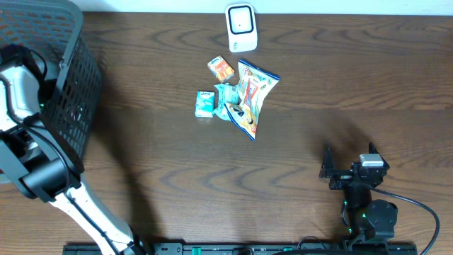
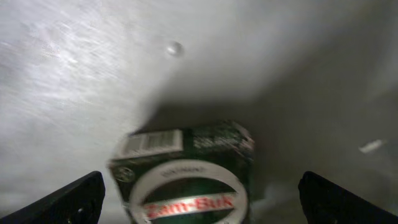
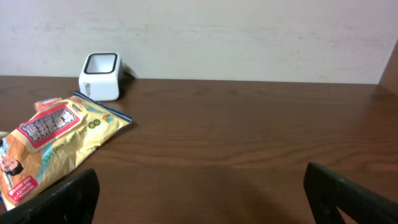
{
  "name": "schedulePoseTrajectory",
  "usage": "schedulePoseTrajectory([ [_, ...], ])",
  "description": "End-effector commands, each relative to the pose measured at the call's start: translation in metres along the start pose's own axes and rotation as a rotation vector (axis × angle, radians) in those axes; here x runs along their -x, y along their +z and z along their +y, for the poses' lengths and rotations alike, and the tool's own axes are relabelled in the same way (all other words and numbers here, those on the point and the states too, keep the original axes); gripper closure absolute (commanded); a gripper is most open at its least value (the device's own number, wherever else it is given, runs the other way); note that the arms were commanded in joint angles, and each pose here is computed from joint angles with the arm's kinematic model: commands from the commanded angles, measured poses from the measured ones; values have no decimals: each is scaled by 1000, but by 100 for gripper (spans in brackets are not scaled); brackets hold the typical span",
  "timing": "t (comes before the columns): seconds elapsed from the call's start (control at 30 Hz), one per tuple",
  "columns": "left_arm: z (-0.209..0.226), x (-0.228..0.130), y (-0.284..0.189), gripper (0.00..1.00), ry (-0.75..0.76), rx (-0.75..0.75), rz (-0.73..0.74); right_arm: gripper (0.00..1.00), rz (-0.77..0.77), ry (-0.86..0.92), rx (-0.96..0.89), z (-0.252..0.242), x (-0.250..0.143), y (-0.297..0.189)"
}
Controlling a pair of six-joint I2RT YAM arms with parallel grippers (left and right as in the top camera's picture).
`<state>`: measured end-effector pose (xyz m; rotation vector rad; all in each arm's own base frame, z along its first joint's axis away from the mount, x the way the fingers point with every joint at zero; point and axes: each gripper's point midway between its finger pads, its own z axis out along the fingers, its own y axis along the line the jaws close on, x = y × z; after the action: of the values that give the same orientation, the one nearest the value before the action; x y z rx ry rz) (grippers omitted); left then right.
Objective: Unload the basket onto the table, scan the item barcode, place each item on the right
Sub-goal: 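Carry the ointment box to the table beside the pile and release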
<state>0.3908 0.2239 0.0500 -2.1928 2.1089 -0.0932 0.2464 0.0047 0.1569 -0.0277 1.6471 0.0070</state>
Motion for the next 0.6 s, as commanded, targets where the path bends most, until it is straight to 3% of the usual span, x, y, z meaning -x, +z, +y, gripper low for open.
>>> schedulePoseTrajectory([
  [0.0, 3, -7, 10, 2, 30, 25, 21, 1, 2, -14, -8, -2, -1, 0],
  [0.37, 20, -6, 35, 2, 38, 113, 22, 1, 2, -14, -9, -2, -1, 0],
  [0.5, 24, 1, 34, 19, 72, 133, -10, 1, 2, -14, -8, -2, -1, 0],
  [0.57, 23, 1, 34, 21, 83, 133, -14, 1, 2, -14, -8, -2, -1, 0],
])
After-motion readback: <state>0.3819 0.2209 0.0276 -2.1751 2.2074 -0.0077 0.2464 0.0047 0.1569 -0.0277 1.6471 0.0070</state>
